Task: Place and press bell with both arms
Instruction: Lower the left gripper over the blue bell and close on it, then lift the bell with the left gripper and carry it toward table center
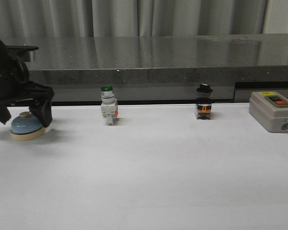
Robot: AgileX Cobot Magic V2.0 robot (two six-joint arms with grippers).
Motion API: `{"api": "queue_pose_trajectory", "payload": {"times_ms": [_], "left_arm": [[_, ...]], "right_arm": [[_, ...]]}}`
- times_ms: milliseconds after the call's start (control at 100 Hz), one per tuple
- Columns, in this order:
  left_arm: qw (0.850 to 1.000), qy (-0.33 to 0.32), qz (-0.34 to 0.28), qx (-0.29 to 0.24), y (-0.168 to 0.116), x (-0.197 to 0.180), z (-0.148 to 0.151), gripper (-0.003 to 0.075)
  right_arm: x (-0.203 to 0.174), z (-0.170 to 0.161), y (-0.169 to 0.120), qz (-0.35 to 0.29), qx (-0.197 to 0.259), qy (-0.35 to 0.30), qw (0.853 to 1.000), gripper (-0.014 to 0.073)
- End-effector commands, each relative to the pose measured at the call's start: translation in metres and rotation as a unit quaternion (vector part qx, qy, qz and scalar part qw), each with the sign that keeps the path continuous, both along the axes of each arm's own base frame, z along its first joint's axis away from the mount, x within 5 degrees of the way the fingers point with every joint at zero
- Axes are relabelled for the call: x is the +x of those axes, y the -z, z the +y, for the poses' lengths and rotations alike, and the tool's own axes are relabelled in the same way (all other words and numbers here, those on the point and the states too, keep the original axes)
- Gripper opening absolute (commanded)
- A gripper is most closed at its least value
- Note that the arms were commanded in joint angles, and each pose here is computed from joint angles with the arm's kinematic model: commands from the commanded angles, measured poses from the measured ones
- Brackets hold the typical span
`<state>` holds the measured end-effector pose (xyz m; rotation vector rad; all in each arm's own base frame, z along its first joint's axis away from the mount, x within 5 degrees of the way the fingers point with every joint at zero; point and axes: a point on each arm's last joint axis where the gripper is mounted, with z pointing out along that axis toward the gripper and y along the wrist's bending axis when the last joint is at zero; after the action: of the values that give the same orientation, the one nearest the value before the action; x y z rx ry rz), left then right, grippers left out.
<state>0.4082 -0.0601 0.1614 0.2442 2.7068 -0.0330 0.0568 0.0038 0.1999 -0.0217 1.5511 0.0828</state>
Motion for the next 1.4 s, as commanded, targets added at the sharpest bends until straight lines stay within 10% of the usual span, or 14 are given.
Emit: {"api": "queue_pose_trajectory", "payload": {"times_ms": [0,250,560,880,1390], "left_arm": [[0.999,0.001,-0.046,-0.011,-0.021,0.007,-0.004,0.0647],[0.999,-0.002,-0.035,-0.013,-0.014,0.007,-0.005,0.0557],[1.000,-0.001,-0.021,-0.011,-0.017,0.003,-0.004,0.0232],[0.997,0.024,-0.066,-0.036,-0.084,-0.023,-0.028,0.0227],[0.968,0.220,-0.103,-0.066,-0.116,-0.074,-0.176,0.0228]], "right_arm": [[-0.003,-0.001,-0.014,-0.061,0.001,0.004,0.998,-0.0060],[-0.003,-0.001,-0.014,-0.061,0.001,0.004,0.998,-0.0060],[-0.003,-0.001,-0.014,-0.061,0.001,0.004,0.998,-0.0060],[-0.003,-0.001,-0.014,-0.061,0.001,0.004,0.998,-0.0060],[-0.003,-0.001,-0.014,-0.061,0.001,0.004,0.998,-0.0060]]}}
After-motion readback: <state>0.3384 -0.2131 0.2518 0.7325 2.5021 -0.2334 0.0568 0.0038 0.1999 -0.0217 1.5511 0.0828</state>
